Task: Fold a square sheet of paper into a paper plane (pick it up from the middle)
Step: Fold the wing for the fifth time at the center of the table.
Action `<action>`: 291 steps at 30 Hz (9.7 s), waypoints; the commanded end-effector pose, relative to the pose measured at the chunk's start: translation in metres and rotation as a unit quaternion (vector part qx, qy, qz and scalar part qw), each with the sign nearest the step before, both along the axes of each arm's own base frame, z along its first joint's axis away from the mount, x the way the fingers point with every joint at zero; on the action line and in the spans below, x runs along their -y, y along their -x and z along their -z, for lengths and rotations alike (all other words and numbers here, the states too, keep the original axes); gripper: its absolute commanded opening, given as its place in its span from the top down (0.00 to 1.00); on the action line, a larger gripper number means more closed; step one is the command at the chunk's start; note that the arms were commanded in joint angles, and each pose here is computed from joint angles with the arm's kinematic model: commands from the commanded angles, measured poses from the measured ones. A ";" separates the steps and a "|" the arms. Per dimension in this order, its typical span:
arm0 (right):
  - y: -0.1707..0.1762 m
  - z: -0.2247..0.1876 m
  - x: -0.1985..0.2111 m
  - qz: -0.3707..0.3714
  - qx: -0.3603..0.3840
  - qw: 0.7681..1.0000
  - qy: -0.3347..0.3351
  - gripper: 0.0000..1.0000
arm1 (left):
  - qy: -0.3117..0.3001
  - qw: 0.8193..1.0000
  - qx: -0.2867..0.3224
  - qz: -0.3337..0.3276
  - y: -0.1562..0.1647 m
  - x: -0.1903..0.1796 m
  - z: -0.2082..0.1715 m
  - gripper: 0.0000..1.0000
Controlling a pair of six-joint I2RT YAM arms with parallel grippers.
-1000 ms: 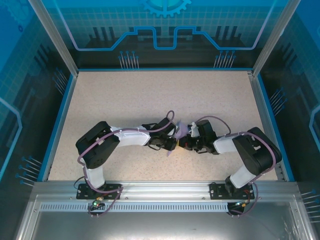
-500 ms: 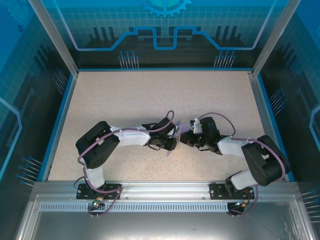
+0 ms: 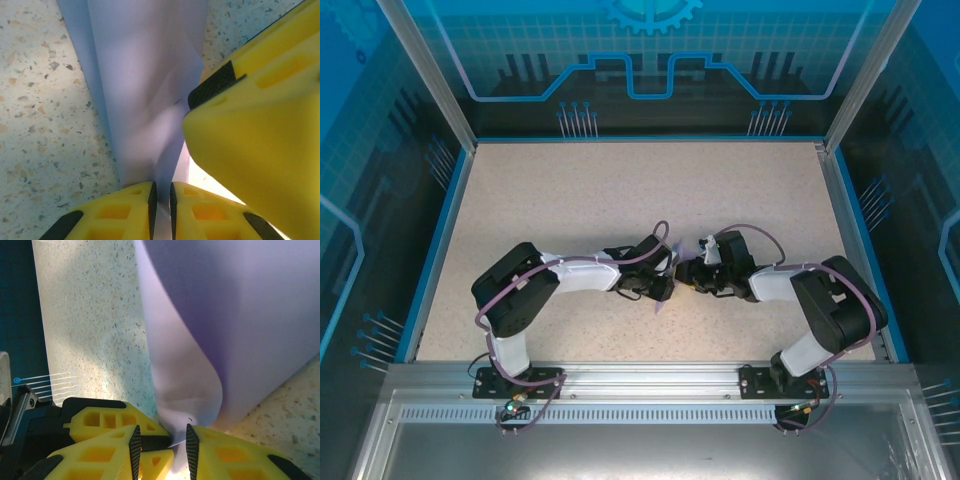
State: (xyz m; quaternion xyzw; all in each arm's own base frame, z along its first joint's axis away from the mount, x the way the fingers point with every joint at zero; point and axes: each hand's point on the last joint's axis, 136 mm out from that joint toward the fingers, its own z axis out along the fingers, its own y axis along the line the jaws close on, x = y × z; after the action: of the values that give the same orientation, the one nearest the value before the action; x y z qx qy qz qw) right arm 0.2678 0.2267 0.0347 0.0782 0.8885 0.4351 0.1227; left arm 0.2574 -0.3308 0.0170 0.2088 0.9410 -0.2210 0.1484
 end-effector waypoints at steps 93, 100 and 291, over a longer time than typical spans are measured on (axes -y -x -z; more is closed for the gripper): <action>-0.011 0.018 0.015 -0.001 -0.033 0.998 0.061 1.00 | -0.173 0.983 0.050 0.029 0.040 -0.058 0.020 0.75; -0.014 0.016 0.016 -0.004 -0.028 0.997 0.074 1.00 | -0.185 0.980 0.062 0.042 0.039 -0.058 0.019 0.75; -0.016 0.073 0.011 -0.019 -0.094 0.982 0.161 0.96 | 0.028 0.994 -0.101 -0.026 0.041 -0.065 0.025 0.86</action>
State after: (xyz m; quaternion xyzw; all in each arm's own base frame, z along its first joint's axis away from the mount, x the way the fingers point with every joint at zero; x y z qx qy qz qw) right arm 0.3037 0.2569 0.0100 0.0360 0.9235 0.3717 0.0873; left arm 0.2564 -0.2912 0.0155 0.1539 0.9305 -0.2980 0.1474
